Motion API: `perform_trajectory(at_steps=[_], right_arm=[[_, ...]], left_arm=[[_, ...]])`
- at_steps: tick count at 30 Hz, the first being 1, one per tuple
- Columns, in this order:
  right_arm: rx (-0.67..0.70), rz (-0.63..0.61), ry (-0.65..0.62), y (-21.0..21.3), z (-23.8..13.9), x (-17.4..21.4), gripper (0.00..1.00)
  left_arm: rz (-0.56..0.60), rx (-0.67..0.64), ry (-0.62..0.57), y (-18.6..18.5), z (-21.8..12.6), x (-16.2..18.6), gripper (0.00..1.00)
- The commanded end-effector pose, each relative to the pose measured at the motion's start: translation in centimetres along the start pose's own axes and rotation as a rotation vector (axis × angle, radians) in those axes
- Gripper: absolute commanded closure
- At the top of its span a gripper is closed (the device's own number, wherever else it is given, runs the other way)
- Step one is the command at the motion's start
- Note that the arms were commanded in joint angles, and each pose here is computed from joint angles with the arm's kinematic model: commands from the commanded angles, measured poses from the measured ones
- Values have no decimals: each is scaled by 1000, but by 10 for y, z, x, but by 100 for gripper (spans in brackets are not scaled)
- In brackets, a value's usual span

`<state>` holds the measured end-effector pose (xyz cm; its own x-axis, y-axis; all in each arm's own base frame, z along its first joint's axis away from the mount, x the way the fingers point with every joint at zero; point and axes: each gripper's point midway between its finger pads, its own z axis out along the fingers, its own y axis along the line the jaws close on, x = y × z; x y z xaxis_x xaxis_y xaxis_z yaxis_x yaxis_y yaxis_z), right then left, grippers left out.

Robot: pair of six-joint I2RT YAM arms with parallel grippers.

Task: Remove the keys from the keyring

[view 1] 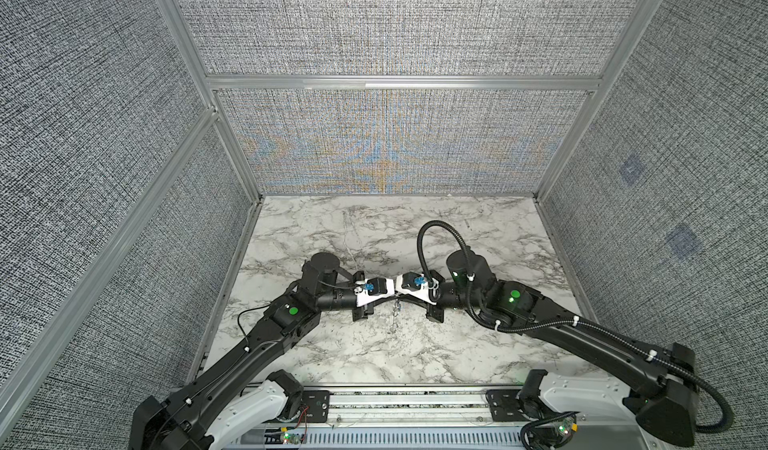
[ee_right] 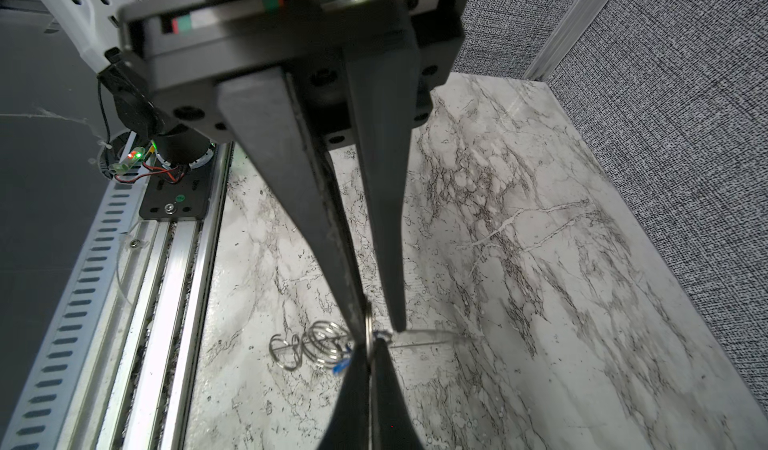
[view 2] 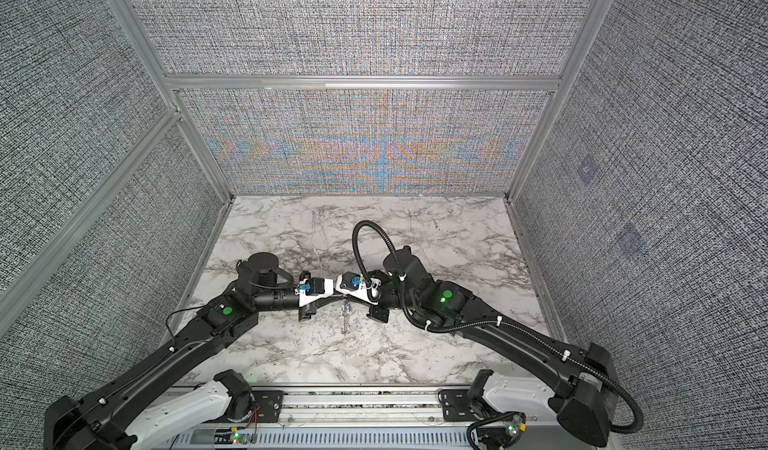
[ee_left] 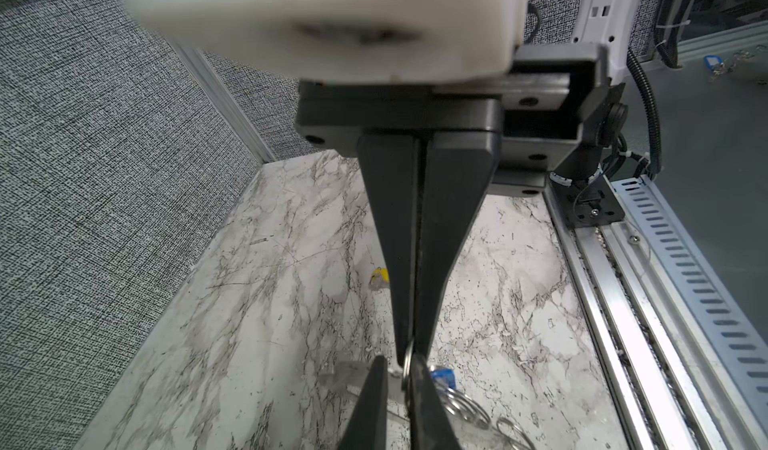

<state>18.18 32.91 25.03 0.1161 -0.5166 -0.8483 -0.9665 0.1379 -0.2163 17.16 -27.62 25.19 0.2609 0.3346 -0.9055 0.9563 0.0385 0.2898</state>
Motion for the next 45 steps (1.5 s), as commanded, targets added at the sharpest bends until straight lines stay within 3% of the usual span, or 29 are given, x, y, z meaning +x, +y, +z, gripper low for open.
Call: perform_trajectory(at_steps=[1, 11, 14, 18, 21, 23, 31, 45], right_arm=[[-9, -15, -24, 1, -2, -8, 100], [27, -24, -34, -5, -5, -12, 99], [67, -19, -34, -9, -10, -10, 73], [113, -34, -46, -11, -20, -8, 69], [153, -49, -72, -15, -32, -14, 69], [146, -42, -42, -11, -30, 2, 69], [135, -39, -67, -10, -29, -2, 79], [105, -39, -157, -5, -36, -25, 80]], left_arm=[[13, 20, -4, -3, 1, -2, 85], [-6, 21, -11, -3, 1, -2, 100], [-43, 18, -53, -3, 3, -7, 100], [-83, 21, -130, -3, 4, -15, 100], [-92, 9, -167, 0, 3, -21, 100], [-94, 6, -190, 1, 2, -26, 100], [-122, 10, -262, 2, 0, -37, 100], [-145, 22, -324, 2, -2, -43, 100]])
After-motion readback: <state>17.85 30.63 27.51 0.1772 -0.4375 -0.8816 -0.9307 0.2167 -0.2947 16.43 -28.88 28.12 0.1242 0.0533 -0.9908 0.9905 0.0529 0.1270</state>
